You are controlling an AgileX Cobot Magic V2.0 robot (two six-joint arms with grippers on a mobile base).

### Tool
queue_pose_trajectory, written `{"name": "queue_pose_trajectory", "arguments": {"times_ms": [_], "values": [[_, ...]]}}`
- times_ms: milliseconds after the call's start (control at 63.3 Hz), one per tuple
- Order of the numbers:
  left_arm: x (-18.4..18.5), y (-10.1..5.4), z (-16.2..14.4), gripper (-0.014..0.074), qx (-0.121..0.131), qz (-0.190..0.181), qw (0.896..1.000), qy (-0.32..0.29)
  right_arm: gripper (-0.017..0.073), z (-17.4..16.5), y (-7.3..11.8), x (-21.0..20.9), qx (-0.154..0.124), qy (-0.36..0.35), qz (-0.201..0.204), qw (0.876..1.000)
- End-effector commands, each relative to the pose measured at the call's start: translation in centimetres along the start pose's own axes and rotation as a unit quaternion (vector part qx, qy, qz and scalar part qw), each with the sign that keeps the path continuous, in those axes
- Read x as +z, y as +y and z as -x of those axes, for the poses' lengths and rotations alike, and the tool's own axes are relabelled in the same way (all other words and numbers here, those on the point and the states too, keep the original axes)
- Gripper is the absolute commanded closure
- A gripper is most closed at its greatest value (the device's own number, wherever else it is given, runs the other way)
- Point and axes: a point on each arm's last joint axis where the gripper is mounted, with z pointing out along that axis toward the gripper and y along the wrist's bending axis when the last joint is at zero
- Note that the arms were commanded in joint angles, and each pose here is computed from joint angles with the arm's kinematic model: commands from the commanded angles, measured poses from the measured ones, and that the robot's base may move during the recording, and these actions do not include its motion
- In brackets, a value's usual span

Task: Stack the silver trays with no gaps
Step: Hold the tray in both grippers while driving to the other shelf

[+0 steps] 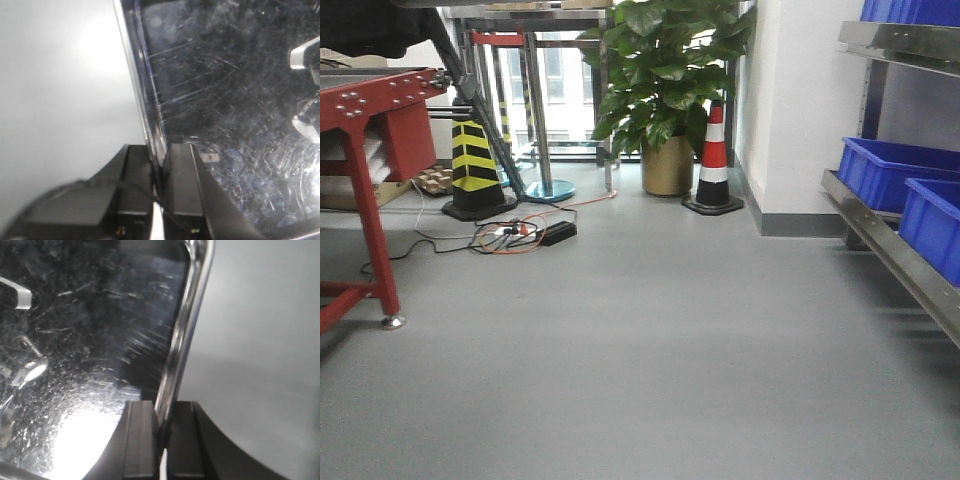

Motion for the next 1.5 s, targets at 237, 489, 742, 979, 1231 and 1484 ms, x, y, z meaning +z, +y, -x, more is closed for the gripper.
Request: {"name": "queue_pose_trajectory", "arguments": {"times_ms": [237, 489, 742, 979, 1231, 1484], "values": [[-1.75, 0.69, -0.50, 0.0641, 0.019, 0.029, 0.999, 0.005, 0.0502, 0.54, -0.69, -2.18, -0.019, -0.057, -0.009, 0.998], [-1.75, 0.69, -0.48, 0.0641, 0.019, 0.029, 0.999, 0.004, 0.0502, 0.54, -0.69, -2.18, -0.019, -0.057, -0.009, 0.998], [-1.75, 0.72, -0.47, 0.0641, 0.020, 0.031, 0.999, 0.004, 0.0502, 0.57, -0.67, -2.08, -0.019, -0.056, -0.010, 0.998], [-1.74, 0.62, -0.51, 0.0641, 0.018, 0.025, 1.000, 0.006, 0.0502, 0.57, -0.67, -2.08, -0.019, -0.056, -0.010, 0.998], [-1.50, 0.59, -0.44, 0.0641, 0.018, 0.026, 0.999, 0.009, 0.0502, 0.60, -0.65, -2.02, -0.019, -0.055, -0.010, 0.998], [-1.34, 0.58, -0.40, 0.0642, 0.019, 0.028, 0.999, 0.010, 0.0502, 0.60, -0.65, -2.02, -0.019, -0.055, -0.010, 0.998]]}}
